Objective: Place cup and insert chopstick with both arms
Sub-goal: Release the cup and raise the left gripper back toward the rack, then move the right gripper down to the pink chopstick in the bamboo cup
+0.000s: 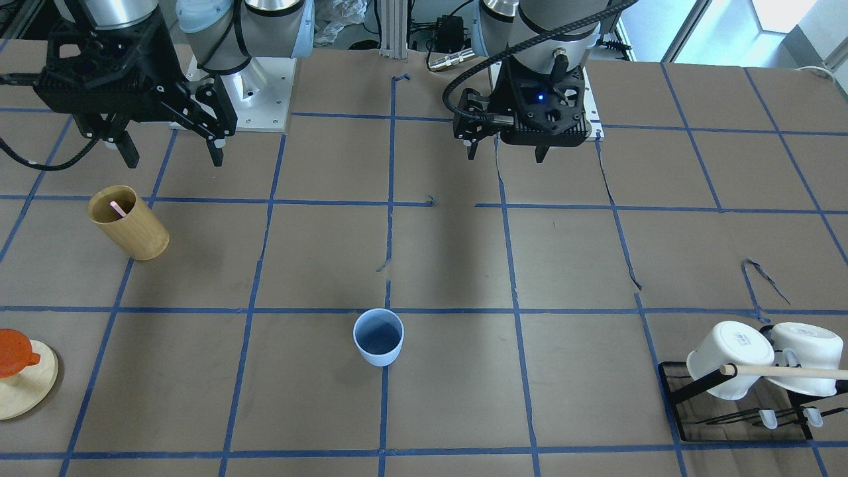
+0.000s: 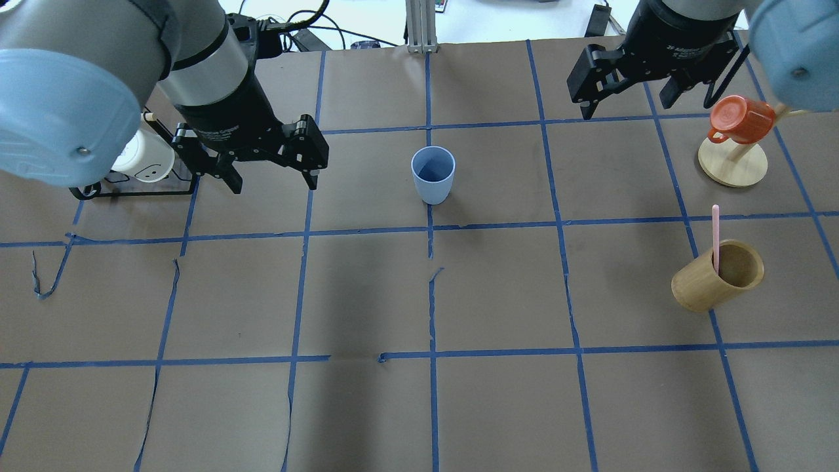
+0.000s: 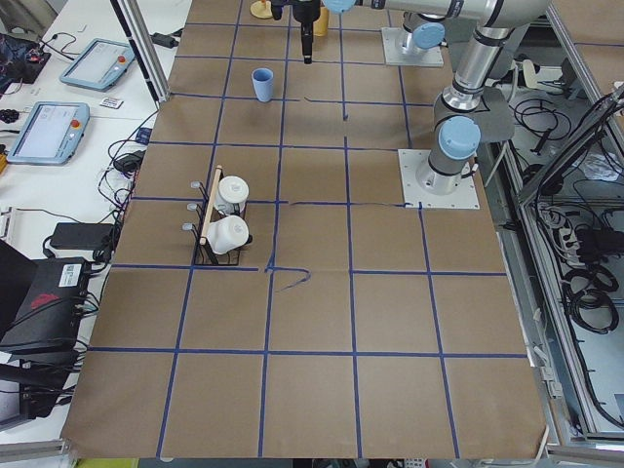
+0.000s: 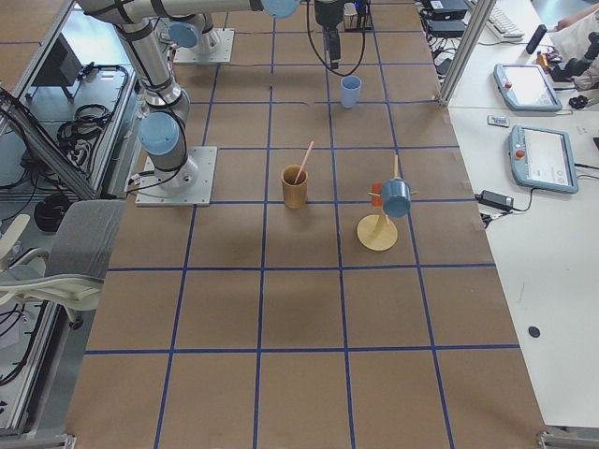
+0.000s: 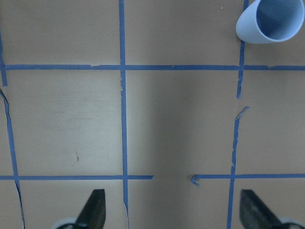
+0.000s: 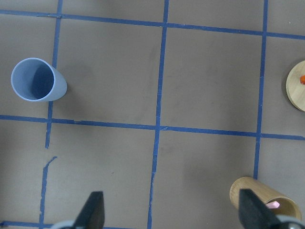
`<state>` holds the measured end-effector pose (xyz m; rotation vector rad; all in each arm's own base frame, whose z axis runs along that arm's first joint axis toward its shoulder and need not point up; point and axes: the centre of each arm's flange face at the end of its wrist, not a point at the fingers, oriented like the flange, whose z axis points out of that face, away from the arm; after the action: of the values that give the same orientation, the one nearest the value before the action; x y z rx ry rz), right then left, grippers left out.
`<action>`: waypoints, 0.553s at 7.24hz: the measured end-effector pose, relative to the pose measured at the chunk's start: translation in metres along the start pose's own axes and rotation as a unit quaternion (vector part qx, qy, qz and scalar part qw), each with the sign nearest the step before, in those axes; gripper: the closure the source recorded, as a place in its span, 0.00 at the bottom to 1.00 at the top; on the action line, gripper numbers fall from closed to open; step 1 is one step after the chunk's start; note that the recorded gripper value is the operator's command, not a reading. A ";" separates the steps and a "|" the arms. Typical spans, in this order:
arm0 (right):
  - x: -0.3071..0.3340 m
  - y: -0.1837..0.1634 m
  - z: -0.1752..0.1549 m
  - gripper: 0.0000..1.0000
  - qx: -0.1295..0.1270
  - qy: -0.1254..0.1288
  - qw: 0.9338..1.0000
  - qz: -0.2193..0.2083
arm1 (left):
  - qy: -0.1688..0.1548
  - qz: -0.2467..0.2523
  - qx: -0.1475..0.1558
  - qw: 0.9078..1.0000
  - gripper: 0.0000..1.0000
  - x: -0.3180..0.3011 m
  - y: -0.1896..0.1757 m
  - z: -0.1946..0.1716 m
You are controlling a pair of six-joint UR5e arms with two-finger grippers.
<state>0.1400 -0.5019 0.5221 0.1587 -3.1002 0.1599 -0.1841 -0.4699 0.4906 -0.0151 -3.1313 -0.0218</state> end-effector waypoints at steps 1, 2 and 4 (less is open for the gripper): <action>0.000 -0.002 0.011 0.00 -0.035 -0.004 0.999 -0.023 | -0.010 0.019 0.021 1.000 0.00 -0.025 -0.009 -0.007; 0.001 0.000 0.022 0.00 -0.067 -0.006 0.996 -0.060 | -0.016 0.031 0.037 0.999 0.00 -0.043 -0.016 -0.012; 0.029 -0.003 0.043 0.14 -0.093 0.011 0.979 -0.180 | -0.020 0.038 0.044 0.998 0.00 -0.053 -0.018 -0.016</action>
<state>0.1106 -0.5120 0.4803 0.6974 -2.9758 -0.1367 -0.1315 -0.4890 0.5054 -0.1362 -3.1649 0.1199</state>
